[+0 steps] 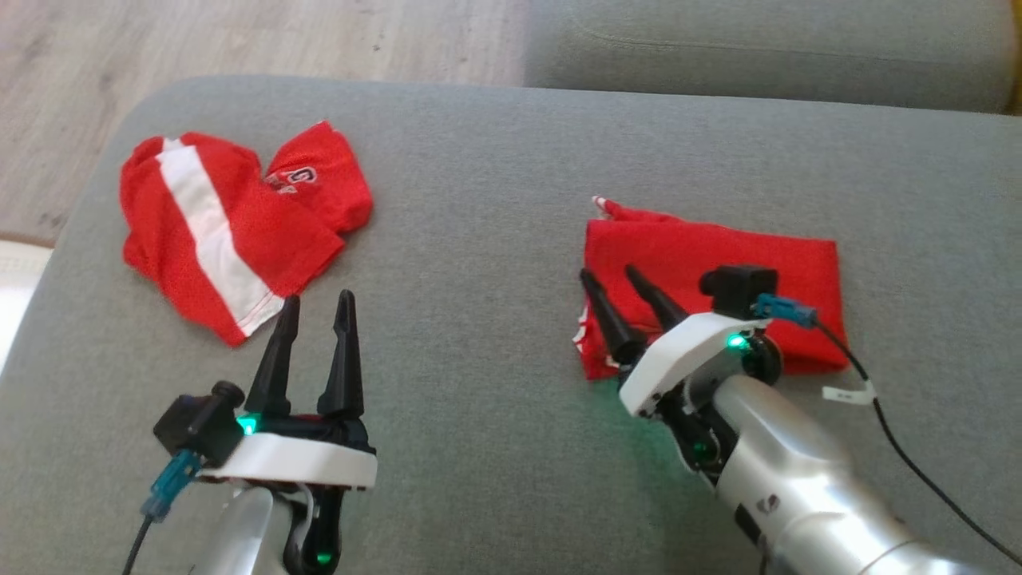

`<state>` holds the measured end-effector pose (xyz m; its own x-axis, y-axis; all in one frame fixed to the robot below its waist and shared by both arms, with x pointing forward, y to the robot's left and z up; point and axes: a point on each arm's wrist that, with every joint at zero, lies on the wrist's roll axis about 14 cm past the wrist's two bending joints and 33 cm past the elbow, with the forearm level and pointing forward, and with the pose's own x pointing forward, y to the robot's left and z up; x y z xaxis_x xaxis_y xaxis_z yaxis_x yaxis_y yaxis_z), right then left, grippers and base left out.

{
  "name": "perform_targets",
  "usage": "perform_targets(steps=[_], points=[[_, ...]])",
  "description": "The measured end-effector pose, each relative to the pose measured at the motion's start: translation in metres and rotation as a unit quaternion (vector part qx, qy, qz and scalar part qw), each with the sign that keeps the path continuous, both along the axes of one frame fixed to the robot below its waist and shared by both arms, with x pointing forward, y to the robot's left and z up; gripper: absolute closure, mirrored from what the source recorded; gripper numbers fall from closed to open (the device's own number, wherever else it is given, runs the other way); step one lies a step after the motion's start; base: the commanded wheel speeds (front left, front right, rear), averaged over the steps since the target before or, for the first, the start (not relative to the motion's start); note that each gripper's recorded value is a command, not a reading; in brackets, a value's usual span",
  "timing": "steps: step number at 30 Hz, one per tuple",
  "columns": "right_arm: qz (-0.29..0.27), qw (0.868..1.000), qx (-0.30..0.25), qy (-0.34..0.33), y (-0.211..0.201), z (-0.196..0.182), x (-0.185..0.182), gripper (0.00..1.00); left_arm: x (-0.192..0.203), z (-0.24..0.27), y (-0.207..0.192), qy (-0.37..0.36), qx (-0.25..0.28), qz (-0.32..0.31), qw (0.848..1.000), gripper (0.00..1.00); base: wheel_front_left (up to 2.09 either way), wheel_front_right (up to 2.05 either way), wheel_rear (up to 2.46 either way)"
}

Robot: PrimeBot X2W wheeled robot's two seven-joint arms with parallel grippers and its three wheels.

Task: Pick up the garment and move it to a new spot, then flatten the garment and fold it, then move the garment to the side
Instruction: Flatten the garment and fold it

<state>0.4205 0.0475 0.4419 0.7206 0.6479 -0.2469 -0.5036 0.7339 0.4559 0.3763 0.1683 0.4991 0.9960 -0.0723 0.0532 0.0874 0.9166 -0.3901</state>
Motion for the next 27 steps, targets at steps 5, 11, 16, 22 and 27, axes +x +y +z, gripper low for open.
perform_targets(steps=[5,11,16,22,27], points=[[-0.058,0.998,0.001,-0.037,-0.032,0.020,0.026,0.00,0.008,0.010,-0.013,-0.016,-0.003,-0.018,1.000,0.00,0.00,0.00,0.00],[-0.131,0.983,-0.017,-0.130,-0.089,0.070,0.063,0.00,0.019,0.033,-0.031,-0.053,-0.012,-0.042,0.998,0.00,0.00,0.00,0.00],[-0.213,0.953,-0.062,-0.206,-0.174,0.097,0.067,0.00,0.024,0.046,-0.049,-0.074,-0.013,-0.066,0.995,0.00,0.00,0.00,0.00],[-0.286,0.935,-0.100,-0.185,-0.230,0.058,0.022,0.00,0.028,0.049,-0.062,-0.081,-0.010,-0.080,0.993,0.00,0.00,0.00,0.00],[-0.307,0.928,-0.106,-0.182,-0.235,0.049,0.001,0.00,0.027,0.038,-0.064,-0.065,-0.013,-0.081,0.995,0.00,0.00,0.00,0.00]])
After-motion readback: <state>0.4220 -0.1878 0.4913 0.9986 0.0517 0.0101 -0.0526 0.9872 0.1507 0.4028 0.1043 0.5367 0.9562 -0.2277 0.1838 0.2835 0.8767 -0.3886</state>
